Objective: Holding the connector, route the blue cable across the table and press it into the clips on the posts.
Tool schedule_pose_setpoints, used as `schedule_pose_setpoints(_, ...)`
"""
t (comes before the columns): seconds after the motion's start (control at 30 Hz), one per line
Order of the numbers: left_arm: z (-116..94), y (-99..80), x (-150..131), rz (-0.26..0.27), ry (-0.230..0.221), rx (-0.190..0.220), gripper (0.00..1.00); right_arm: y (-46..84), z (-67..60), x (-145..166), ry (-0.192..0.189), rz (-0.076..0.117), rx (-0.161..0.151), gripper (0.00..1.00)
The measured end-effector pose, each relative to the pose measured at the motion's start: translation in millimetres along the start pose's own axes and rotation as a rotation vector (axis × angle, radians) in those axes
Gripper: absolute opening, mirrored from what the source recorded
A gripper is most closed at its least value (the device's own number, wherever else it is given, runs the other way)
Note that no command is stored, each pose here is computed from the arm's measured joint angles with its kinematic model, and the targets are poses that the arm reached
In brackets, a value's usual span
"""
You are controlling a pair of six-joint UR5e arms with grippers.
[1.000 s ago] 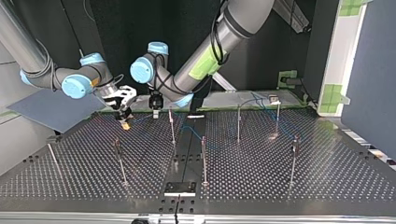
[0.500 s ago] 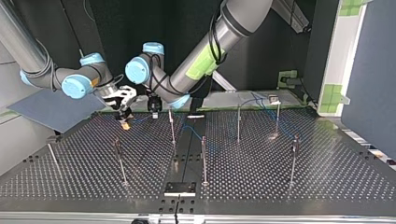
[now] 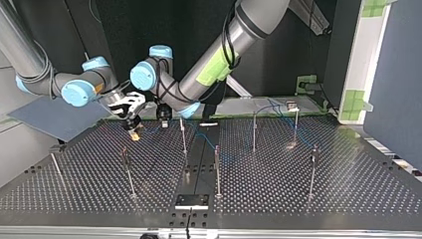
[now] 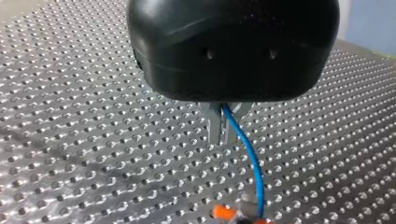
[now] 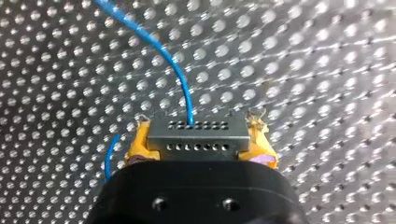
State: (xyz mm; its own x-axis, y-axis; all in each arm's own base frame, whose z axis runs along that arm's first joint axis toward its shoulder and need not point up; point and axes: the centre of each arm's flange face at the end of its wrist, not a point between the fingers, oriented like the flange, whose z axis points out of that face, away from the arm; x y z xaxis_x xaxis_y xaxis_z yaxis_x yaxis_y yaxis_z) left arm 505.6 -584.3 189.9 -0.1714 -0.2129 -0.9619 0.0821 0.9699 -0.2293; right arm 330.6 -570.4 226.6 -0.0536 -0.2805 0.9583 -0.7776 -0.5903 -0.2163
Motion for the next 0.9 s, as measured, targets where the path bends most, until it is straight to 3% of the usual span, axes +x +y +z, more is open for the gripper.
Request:
schedule_pose_setpoints(0.03, 0, 0.0, 0, 0.001, 0.003, 0.004, 0.26, -1.3, -0.6, 2, 0.003, 0.002, 0.002, 0.00)
schedule_pose_setpoints(0.07, 0, 0.0, 1, 0.001, 0.006, 0.007, 0.26, -2.1, -0.8, 3, 0.004, 0.003, 0.004, 0.00)
schedule_pose_setpoints(0.13, 1, 0.2, 1, 0.001, 0.011, 0.016, 0.46, -3.7, -1.1, 4, 0.005, 0.007, 0.007, 0.00)
schedule_pose_setpoints(0.3, 8, 5.0, 3, -0.016, 0.015, 0.022, 0.49, -5.6, -1.0, 4, 0.004, 0.010, 0.011, 0.00)
schedule_pose_setpoints(0.37, 11, 7.6, 4, -0.023, 0.016, 0.023, 0.47, -6.4, -0.9, 4, 0.004, 0.011, 0.012, 0.00)
schedule_pose_setpoints(0.43, 14, 10.4, 5, -0.031, 0.014, 0.022, 0.34, -7.1, -0.8, 4, 0.004, 0.012, 0.014, 0.00)
schedule_pose_setpoints(0.5, 16, 12.3, 4, -0.036, 0.010, 0.017, 0.34, -7.3, -0.7, 4, 0.005, 0.013, 0.015, 0.00)
schedule_pose_setpoints(0.53, 16, 12.8, 4, -0.037, 0.008, 0.013, 0.14, -7.3, -0.6, 4, 0.005, 0.014, 0.015, 0.00)
schedule_pose_setpoints(0.57, 16, 13.2, 4, -0.038, 0.006, 0.010, 0.14, -7.4, -0.6, 4, 0.005, 0.014, 0.015, 0.00)
schedule_pose_setpoints(0.63, 15, 13.1, 4, -0.035, 0.002, 0.002, 0.00, -7.5, -0.5, 4, 0.005, 0.015, 0.016, 0.00)
schedule_pose_setpoints(0.9, 9, 9.6, -3, -0.016, -0.005, -0.034, 0.00, -4.9, -0.7, 6, 0.008, 0.021, 0.013, 0.00)
